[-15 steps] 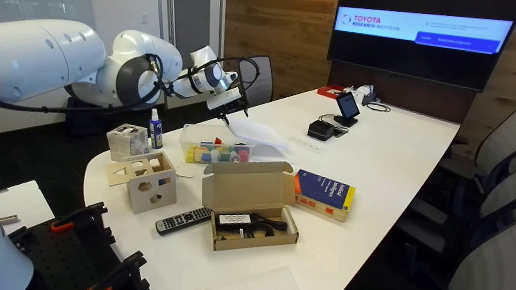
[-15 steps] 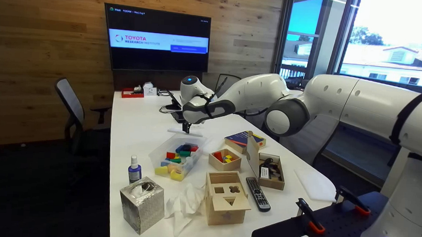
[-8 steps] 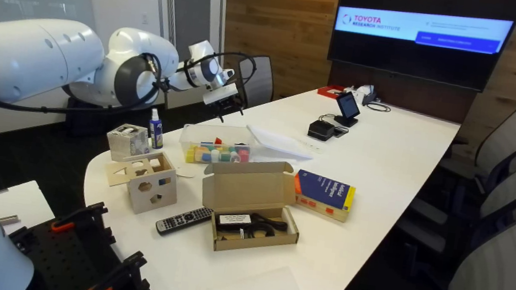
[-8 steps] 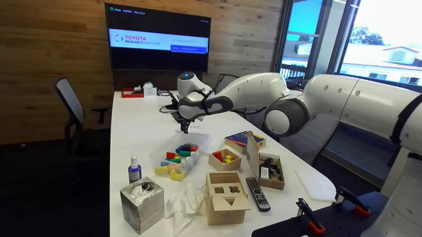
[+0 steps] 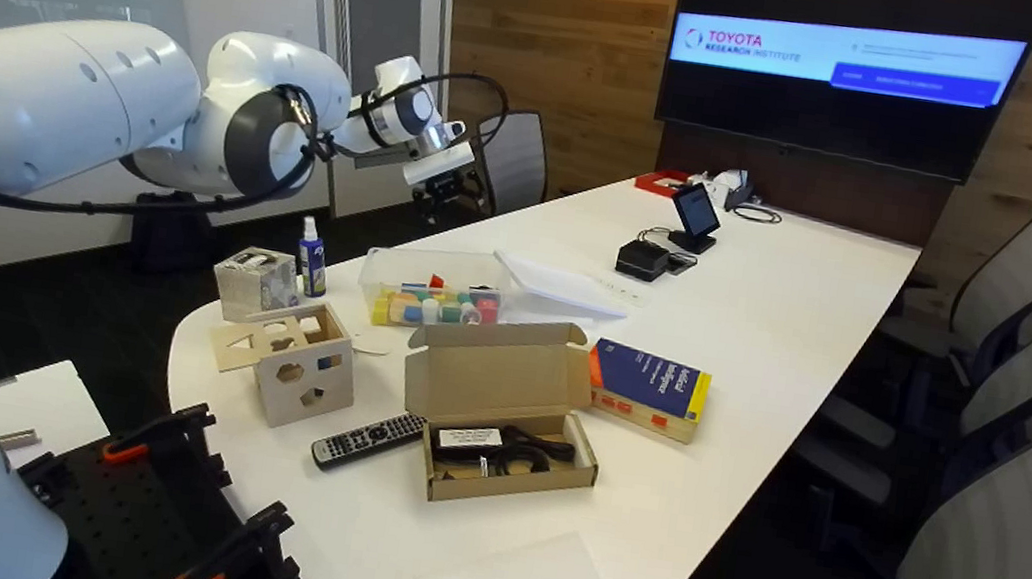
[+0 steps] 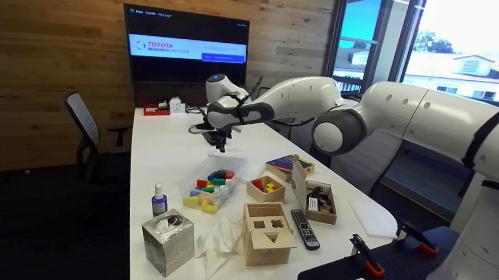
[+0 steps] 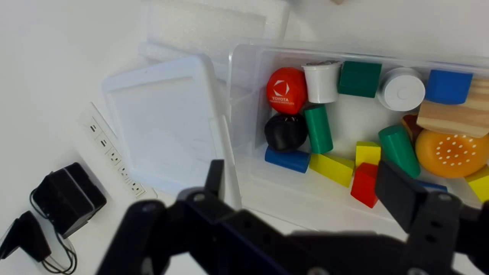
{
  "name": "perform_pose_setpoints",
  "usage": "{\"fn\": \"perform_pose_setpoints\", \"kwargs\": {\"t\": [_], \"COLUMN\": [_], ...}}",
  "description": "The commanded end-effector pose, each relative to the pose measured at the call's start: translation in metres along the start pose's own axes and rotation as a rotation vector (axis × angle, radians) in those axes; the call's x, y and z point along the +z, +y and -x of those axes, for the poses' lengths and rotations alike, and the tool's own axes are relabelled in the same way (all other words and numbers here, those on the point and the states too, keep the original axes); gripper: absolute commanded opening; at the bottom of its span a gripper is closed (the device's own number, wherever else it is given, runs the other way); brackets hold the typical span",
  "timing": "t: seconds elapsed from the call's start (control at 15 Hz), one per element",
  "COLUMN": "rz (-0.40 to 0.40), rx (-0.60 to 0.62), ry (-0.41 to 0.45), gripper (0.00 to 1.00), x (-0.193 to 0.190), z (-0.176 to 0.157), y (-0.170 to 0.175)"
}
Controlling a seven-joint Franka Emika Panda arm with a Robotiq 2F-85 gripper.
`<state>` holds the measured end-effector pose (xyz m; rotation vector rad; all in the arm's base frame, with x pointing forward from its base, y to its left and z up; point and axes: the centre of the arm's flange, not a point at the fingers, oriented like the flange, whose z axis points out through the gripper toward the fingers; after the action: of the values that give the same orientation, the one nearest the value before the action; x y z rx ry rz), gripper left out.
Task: Remove the white lid from the lunchbox and put it on the table
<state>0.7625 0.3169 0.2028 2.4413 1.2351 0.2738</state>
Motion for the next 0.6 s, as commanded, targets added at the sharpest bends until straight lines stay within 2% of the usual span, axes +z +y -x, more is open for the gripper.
{"fn": "perform_pose_setpoints", "kwargs": {"t": [0.0, 0.53], "rz": [-0.046, -0.228], "rx": [-0.054, -0.176], "ry": [-0.061, 0.007], "gripper": [1.0, 1.0], "x": [-0.037, -0.091], "z": [-0.012, 0.024], "y": [0.027, 0.051]}}
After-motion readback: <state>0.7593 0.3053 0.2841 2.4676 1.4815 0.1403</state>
